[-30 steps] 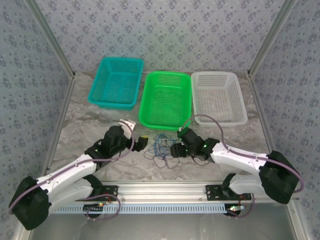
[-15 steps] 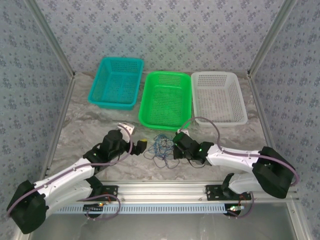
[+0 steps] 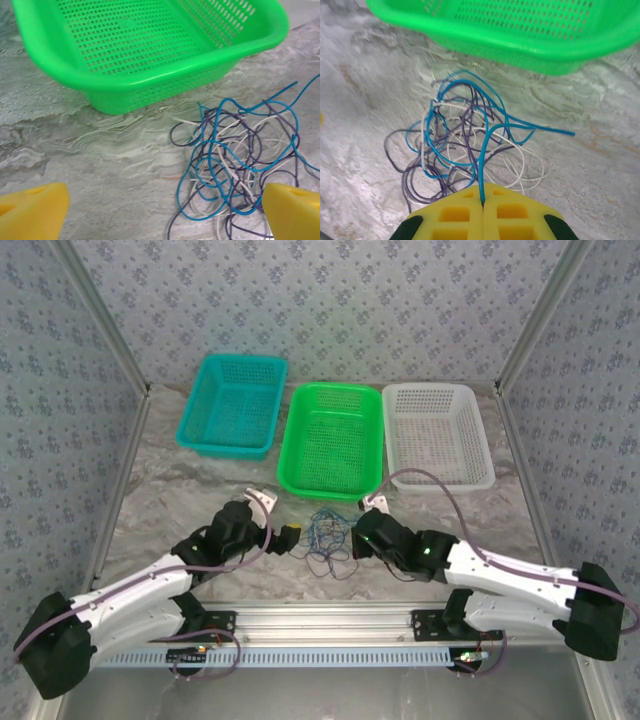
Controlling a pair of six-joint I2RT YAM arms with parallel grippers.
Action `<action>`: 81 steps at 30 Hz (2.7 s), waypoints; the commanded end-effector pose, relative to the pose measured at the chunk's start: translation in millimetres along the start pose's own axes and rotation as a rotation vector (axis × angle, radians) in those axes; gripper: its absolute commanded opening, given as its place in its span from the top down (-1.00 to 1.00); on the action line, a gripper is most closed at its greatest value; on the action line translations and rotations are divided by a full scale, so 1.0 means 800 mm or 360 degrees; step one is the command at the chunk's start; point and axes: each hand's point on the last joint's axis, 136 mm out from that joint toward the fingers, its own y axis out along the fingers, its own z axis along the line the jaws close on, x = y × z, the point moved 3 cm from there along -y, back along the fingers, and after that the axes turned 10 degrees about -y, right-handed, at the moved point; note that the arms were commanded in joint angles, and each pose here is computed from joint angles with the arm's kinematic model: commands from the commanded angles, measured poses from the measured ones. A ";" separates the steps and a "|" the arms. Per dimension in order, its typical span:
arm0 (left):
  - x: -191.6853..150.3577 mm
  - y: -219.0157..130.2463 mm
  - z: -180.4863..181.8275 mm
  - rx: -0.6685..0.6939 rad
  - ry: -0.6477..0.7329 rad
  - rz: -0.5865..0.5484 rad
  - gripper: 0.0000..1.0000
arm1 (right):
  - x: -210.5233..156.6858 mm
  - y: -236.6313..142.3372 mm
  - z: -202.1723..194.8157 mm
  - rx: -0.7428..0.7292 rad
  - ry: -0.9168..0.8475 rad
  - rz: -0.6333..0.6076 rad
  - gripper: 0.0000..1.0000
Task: Untangle the cables
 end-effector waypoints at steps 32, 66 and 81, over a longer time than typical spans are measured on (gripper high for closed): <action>0.078 -0.022 -0.157 -0.0669 -0.0026 -0.0298 -0.80 | 0.109 -0.090 0.017 0.0284 0.0077 -0.0296 1.00; 0.112 0.004 -0.159 -0.0701 -0.0774 -0.0390 0.17 | 0.108 -0.072 0.018 0.0365 0.0294 -0.0421 1.00; 0.156 -0.041 -0.158 -0.0667 -0.0700 -0.0563 1.00 | 0.071 -0.068 -0.024 0.0103 0.0264 -0.0311 -0.32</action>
